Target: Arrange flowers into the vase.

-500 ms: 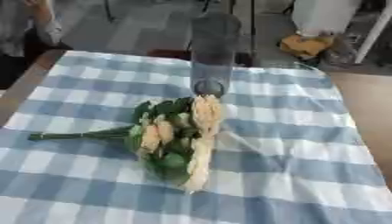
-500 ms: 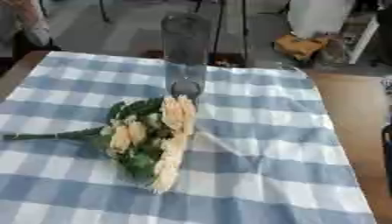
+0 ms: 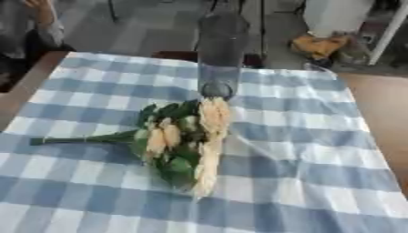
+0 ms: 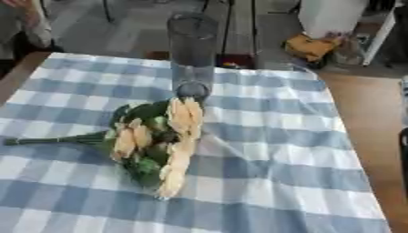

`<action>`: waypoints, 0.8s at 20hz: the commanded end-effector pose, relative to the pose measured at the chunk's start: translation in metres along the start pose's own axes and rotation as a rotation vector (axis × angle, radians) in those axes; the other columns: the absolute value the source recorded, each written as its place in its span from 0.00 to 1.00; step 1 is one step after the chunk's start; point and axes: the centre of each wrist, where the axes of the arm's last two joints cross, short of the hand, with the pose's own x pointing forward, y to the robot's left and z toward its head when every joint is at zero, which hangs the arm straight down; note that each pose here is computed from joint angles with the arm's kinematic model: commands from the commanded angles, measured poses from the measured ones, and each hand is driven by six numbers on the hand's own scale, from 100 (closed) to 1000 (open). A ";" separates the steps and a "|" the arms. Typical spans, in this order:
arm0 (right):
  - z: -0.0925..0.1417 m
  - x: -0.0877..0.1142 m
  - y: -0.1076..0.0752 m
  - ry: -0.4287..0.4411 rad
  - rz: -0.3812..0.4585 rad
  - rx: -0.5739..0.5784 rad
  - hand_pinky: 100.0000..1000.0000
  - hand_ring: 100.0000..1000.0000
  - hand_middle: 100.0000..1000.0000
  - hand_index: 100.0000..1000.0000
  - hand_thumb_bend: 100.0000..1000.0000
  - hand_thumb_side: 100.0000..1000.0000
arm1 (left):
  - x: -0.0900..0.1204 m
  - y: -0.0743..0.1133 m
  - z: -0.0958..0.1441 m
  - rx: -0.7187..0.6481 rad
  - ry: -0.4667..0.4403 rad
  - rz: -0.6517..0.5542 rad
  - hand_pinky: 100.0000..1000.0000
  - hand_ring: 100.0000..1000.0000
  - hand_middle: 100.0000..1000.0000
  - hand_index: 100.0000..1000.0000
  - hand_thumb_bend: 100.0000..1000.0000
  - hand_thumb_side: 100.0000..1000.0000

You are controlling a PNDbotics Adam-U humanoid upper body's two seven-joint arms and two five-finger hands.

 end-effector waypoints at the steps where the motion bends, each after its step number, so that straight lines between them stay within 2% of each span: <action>1: -0.008 0.003 -0.006 -0.029 0.012 0.010 0.65 0.76 0.78 0.80 0.00 1.00 | 0.008 0.015 -0.013 -0.125 0.009 -0.086 0.60 0.81 0.73 0.95 0.00 0.38; 5: -0.007 0.002 -0.005 -0.028 0.009 0.018 0.65 0.76 0.78 0.80 0.00 1.00 | 0.015 0.020 -0.029 -0.289 0.048 -0.158 0.61 0.81 0.76 0.94 0.00 0.32; 8: -0.007 0.002 -0.005 -0.028 0.008 0.023 0.66 0.76 0.78 0.80 0.00 1.00 | 0.020 0.021 -0.039 -0.383 0.060 -0.199 0.62 0.81 0.77 0.95 0.00 0.35; 9: -0.007 0.001 -0.005 -0.029 0.007 0.025 0.66 0.76 0.78 0.80 0.00 1.00 | 0.021 0.021 -0.042 -0.410 0.063 -0.209 0.63 0.83 0.80 0.96 0.00 0.40; 12: -0.007 0.001 -0.004 -0.030 0.004 0.029 0.66 0.76 0.78 0.80 0.00 1.00 | 0.024 0.020 -0.050 -0.489 0.076 -0.236 0.66 0.84 0.83 0.98 0.00 0.43; 16: -0.007 0.001 -0.003 -0.027 -0.001 0.034 0.66 0.76 0.78 0.80 0.00 1.00 | 0.019 0.014 -0.056 -0.605 0.110 -0.240 0.71 0.89 0.89 1.00 0.00 0.52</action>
